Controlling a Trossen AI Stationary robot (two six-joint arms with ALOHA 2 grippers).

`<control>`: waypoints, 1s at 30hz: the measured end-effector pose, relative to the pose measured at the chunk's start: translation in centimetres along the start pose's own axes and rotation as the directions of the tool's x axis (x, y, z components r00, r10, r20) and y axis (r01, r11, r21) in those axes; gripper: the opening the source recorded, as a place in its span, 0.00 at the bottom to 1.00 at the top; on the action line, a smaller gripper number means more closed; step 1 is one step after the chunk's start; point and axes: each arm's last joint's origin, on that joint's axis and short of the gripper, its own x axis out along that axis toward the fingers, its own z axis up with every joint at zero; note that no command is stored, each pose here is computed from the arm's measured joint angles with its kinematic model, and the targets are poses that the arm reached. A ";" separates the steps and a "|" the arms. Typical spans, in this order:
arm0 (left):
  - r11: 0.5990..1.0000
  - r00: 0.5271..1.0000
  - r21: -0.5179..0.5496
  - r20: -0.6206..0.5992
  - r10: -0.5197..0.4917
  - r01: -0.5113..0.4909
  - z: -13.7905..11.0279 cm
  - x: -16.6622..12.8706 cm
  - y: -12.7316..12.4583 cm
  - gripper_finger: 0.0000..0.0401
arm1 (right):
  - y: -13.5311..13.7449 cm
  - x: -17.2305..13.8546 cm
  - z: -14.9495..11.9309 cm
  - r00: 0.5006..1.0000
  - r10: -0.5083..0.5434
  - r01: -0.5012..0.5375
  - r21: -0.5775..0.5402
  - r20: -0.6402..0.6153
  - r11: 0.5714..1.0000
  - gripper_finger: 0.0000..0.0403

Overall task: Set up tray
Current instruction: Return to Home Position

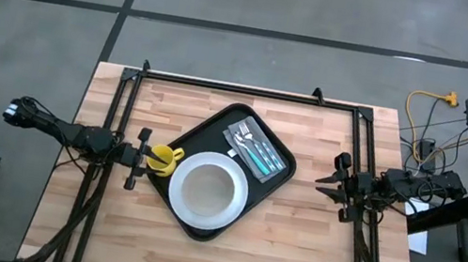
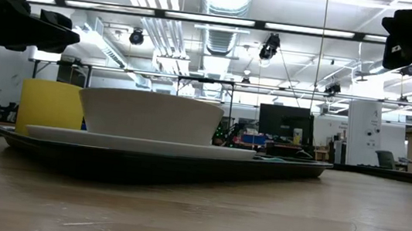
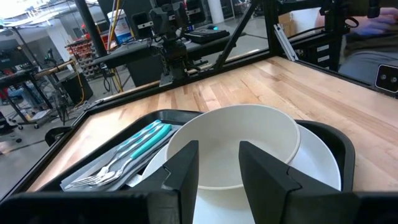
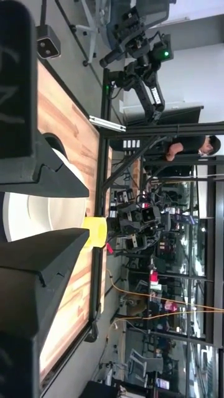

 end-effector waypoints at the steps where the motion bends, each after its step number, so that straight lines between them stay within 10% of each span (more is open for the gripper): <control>1: 1.000 1.000 0.000 0.000 0.000 0.000 0.0 0.0 0.0 0.25 | 0.0 0.0 0.0 1.000 0.000 0.000 0.001 0.000 1.000 0.21; 30: 1.000 1.000 0.000 0.000 0.000 0.000 0.0 0.0 0.0 0.25 | 0.0 0.0 0.0 1.000 0.000 0.000 0.001 0.000 1.000 0.21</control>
